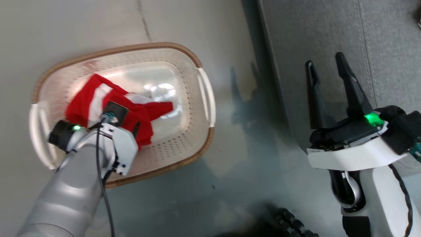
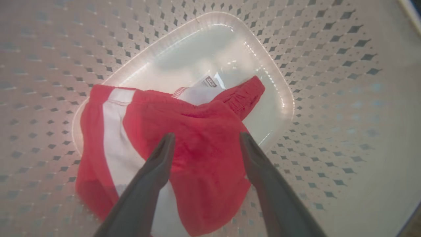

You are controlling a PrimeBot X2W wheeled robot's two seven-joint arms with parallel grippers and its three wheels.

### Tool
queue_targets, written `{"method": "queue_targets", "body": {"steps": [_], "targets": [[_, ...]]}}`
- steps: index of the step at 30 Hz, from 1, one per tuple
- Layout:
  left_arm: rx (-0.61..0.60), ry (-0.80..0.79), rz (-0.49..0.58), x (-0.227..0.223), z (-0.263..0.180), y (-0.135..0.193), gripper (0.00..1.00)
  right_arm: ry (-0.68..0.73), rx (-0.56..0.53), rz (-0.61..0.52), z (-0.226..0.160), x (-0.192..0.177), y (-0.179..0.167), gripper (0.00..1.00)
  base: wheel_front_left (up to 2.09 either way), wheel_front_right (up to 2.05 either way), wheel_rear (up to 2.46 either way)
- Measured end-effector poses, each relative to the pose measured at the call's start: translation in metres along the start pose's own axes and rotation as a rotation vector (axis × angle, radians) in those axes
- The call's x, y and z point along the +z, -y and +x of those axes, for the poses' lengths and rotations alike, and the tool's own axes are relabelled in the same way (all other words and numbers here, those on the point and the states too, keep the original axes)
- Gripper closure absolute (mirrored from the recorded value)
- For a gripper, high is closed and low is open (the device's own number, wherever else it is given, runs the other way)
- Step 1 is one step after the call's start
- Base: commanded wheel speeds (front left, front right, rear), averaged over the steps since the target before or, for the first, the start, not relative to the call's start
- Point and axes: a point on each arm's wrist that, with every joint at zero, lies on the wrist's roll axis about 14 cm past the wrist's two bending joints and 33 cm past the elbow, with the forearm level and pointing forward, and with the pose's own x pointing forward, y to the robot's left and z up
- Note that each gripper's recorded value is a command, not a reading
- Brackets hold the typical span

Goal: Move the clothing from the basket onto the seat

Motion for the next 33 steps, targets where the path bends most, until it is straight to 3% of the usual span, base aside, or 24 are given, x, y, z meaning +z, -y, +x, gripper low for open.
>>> {"method": "queue_targets", "body": {"steps": [13, 14, 15, 16, 23, 33], "targets": [[-0.012, -0.264, 0.04, -0.065, 0.061, -0.011, 0.0, -0.1, -0.11, 0.015, -0.013, -0.034, 0.038, 0.0, 0.0, 0.0, 0.0], [-0.012, -0.264, 0.04, -0.065, 0.061, -0.011, 0.12, -0.1, -0.11, 0.015, -0.013, -0.034, 0.038, 0.0, 0.0, 0.0, 0.0], [-0.006, -0.265, 0.04, -0.067, 0.064, -0.013, 0.64, -0.103, -0.114, 0.014, -0.014, -0.035, 0.039, 0.0, 0.0, 0.0, 0.0], [-0.008, -0.262, 0.041, -0.067, 0.065, -0.013, 1.0, -0.104, -0.117, 0.015, -0.014, -0.036, 0.04, 0.0, 0.0, 0.0, 0.0], [0.016, -0.185, 0.047, -0.05, 0.067, -0.02, 1.0, -0.083, -0.115, 0.014, -0.01, -0.03, 0.041, 0.0, 0.0, 0.0, 0.0], [-0.002, 0.114, 0.016, 0.024, 0.031, -0.003, 1.0, -0.017, -0.077, -0.012, -0.009, -0.004, 0.027, 0.0, 0.0, 0.0, 0.0]]}}
